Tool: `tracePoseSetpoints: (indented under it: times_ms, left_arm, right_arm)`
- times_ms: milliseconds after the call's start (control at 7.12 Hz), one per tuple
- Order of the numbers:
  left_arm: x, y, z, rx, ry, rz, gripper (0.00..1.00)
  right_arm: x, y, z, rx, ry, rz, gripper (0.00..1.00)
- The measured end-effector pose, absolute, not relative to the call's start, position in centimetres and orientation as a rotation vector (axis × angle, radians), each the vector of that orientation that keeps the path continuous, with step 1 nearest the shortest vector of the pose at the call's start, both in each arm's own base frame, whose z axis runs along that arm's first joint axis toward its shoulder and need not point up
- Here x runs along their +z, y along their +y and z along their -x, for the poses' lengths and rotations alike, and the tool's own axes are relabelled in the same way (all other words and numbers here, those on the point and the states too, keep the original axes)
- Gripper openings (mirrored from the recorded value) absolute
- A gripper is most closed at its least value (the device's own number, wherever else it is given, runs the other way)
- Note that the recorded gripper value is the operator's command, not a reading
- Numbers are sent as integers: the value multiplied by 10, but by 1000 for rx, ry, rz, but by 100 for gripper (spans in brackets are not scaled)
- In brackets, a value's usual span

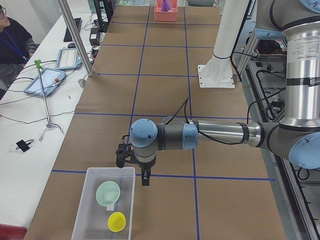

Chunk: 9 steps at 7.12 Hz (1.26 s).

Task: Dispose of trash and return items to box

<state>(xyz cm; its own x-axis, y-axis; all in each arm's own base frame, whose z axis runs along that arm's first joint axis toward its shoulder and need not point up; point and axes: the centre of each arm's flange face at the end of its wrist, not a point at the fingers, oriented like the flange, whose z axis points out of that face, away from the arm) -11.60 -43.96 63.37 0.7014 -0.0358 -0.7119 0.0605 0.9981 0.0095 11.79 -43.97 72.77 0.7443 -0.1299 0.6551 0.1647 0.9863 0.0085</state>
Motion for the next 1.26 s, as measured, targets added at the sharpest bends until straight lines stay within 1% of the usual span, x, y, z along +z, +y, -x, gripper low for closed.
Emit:
tracePoseSetpoints:
  times_ms: [140, 421, 702, 842, 982, 1263]
  left_arm:
    - [634, -440, 116, -53, 792, -33, 99]
    - [634, -440, 116, -52, 792, -33, 99]
    - [636, -439, 116, -54, 792, -30, 99]
    - [637, -437, 116, -55, 794, -25, 99]
    - [639, -435, 116, -57, 794, -22, 99]
    - [642, -434, 116, -53, 789, -28, 99]
  right_arm:
    - [734, -442, -116, -155, -710, 38, 100]
    - [723, -455, -116, -164, -710, -11, 100]
    - [692, -483, -118, -174, -721, -72, 100]
    - [675, -498, -119, -142, -722, -88, 100]
    - [654, -508, -118, -64, -722, -90, 100]
    - [626, -514, -112, 32, -727, -95, 100]
